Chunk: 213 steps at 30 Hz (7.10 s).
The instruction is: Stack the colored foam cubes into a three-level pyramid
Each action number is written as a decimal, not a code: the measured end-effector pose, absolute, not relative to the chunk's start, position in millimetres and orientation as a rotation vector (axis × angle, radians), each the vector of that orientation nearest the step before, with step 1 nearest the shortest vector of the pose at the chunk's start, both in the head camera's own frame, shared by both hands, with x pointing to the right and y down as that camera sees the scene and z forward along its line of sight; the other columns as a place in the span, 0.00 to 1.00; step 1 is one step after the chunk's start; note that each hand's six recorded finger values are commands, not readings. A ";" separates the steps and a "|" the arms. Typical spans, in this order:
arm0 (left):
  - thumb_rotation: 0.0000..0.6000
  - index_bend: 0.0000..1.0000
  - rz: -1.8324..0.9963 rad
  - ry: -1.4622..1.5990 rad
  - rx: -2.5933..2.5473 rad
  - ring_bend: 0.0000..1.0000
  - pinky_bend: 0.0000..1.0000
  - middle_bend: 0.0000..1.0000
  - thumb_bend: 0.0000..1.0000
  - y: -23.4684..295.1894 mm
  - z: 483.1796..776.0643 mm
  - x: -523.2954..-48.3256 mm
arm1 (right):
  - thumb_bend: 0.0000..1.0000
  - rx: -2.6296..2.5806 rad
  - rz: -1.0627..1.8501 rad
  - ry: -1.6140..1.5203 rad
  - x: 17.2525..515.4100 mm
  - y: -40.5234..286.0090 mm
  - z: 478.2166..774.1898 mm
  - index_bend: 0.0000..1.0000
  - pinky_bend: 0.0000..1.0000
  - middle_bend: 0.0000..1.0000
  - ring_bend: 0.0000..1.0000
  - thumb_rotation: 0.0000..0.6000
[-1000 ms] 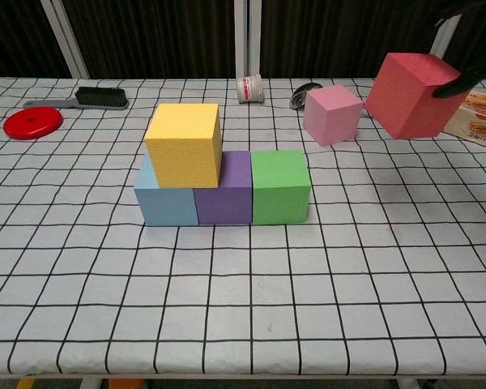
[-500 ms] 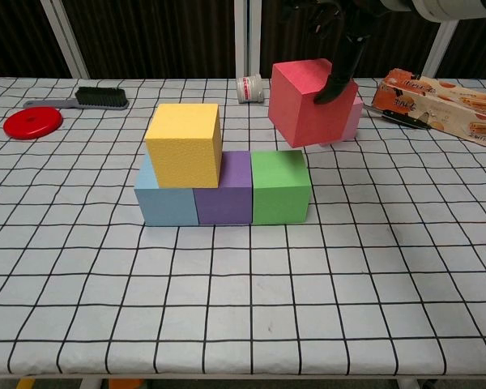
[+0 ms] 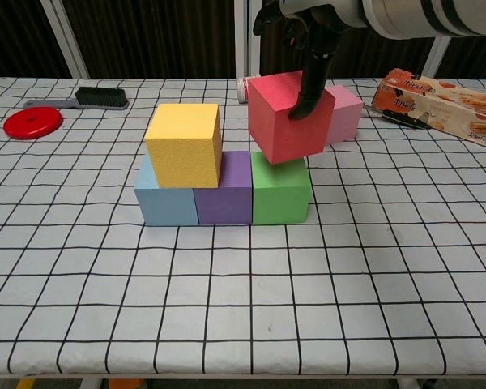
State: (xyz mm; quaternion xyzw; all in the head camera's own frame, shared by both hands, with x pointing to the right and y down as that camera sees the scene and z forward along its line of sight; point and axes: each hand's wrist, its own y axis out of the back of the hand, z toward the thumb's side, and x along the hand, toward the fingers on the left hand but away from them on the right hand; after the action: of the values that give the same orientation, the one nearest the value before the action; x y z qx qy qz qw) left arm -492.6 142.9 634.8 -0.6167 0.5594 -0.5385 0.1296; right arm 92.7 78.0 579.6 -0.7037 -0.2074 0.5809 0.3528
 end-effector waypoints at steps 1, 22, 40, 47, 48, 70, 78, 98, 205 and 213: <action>1.00 0.11 -1.567 1.625 -1.792 0.01 0.09 0.11 0.16 143.4 634.9 -493.2 | 0.21 -1.818 1.503 -0.533 90.1 78.4 580.3 0.00 0.00 0.59 0.14 1.00; 1.00 0.11 -1.590 1.631 -1.806 0.01 0.09 0.11 0.16 148.8 641.2 -499.2 | 0.09 -1.840 1.514 -0.492 66.1 87.8 597.4 0.00 0.00 0.39 0.11 1.00; 1.00 0.11 -1.603 1.635 -1.825 0.01 0.09 0.11 0.16 151.3 644.8 -500.1 | 0.06 -1.873 1.504 -0.486 65.2 88.9 596.5 0.00 0.00 0.25 0.05 1.00; 1.00 0.11 -1.596 1.647 -1.838 0.01 0.09 0.11 0.16 153.7 643.4 -500.4 | 0.04 -1.880 1.487 -0.525 80.3 80.1 581.7 0.00 0.00 0.17 0.00 1.00; 1.00 0.11 -1.596 1.647 -1.841 0.01 0.09 0.11 0.16 154.1 643.6 -500.2 | 0.04 -1.878 1.490 -0.531 85.2 77.7 579.1 0.00 0.00 0.14 0.00 1.00; 1.00 0.11 -1.517 1.643 -1.799 0.01 0.09 0.11 0.16 148.5 648.5 -477.2 | 0.00 -2.449 1.092 -0.656 161.1 51.7 614.5 0.00 0.00 0.13 0.00 1.00; 1.00 0.11 -1.492 1.637 -1.789 0.01 0.09 0.12 0.16 149.0 649.9 -469.6 | 0.00 -2.457 1.077 -0.630 178.6 52.1 641.3 0.00 0.00 0.17 0.00 1.00; 1.00 0.12 -1.484 1.652 -1.794 0.01 0.09 0.12 0.16 153.3 650.3 -475.6 | 0.00 -2.503 0.964 -0.552 156.3 58.4 651.2 0.00 0.00 0.26 0.00 1.00; 1.00 0.13 -1.485 1.704 -1.867 0.01 0.08 0.12 0.16 162.4 653.6 -488.8 | 0.17 -2.388 1.136 -0.966 132.3 93.5 646.0 0.00 0.00 0.46 0.05 1.00; 1.00 0.13 -1.489 1.703 -1.867 0.01 0.08 0.12 0.16 163.5 654.0 -489.3 | 0.17 -2.391 1.137 -0.963 131.0 93.4 647.5 0.00 0.00 0.46 0.05 1.00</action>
State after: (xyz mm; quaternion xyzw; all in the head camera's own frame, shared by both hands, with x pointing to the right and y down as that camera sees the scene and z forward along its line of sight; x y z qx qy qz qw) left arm -489.3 163.5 654.0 -0.6331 0.5774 -0.5049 0.1044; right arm 131.0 93.4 647.5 -0.8375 -0.3374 0.3983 0.1617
